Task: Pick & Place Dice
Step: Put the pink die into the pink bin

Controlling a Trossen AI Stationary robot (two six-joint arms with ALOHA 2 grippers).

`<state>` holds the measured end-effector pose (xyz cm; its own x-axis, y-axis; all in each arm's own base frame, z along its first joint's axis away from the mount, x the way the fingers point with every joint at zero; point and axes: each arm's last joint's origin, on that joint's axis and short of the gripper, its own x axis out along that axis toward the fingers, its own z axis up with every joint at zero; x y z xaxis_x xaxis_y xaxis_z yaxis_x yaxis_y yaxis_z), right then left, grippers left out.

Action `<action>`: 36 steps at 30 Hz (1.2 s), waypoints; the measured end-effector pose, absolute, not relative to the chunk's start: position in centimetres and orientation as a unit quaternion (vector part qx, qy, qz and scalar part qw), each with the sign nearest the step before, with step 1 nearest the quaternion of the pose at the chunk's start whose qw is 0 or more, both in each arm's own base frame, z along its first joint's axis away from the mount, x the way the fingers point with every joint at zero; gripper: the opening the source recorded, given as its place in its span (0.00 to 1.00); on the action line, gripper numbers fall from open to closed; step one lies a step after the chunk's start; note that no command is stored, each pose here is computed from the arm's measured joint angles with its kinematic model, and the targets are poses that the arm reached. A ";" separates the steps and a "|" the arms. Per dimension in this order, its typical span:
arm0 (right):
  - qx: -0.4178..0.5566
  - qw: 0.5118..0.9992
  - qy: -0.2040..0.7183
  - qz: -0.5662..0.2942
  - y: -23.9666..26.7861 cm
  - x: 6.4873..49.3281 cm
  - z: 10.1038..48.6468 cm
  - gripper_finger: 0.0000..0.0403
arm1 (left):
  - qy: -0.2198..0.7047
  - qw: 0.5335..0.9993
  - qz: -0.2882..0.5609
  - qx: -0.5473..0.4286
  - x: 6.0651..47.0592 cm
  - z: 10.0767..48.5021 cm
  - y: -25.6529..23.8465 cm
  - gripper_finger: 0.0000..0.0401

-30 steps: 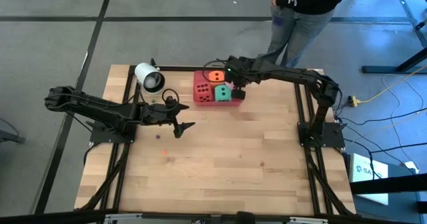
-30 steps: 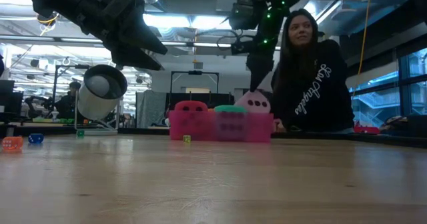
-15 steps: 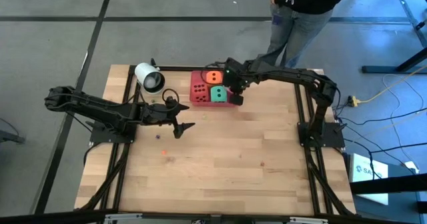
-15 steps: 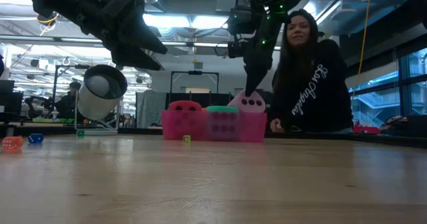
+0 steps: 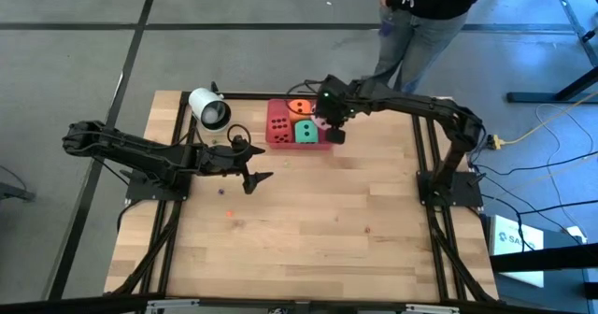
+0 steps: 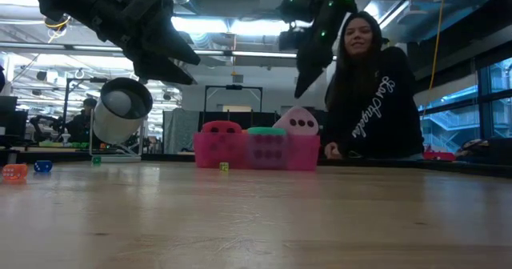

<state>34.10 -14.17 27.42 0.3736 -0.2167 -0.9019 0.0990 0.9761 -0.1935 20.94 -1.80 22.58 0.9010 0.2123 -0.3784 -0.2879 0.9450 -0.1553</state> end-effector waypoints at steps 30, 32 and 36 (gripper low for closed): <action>-0.066 0.864 0.463 -0.186 -18.9 33.4 29.2 0.47 | 0.181 0.969 0.131 -0.103 20.9 22.6 -1.8 1.00; -0.060 0.866 0.458 -0.191 -19.1 33.6 29.1 0.37 | 0.181 0.969 0.131 -0.103 20.9 22.6 -1.8 1.00; -0.042 0.864 0.462 -0.198 -19.5 33.8 28.4 0.14 | 0.181 0.969 0.131 -0.103 20.9 22.6 -1.8 1.00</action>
<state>33.76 -19.50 28.36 0.4949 -0.3806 -0.7812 0.3033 0.9181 -0.2551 20.93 -1.79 22.59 0.9002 0.2171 -0.3774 -0.2917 0.9443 -0.1526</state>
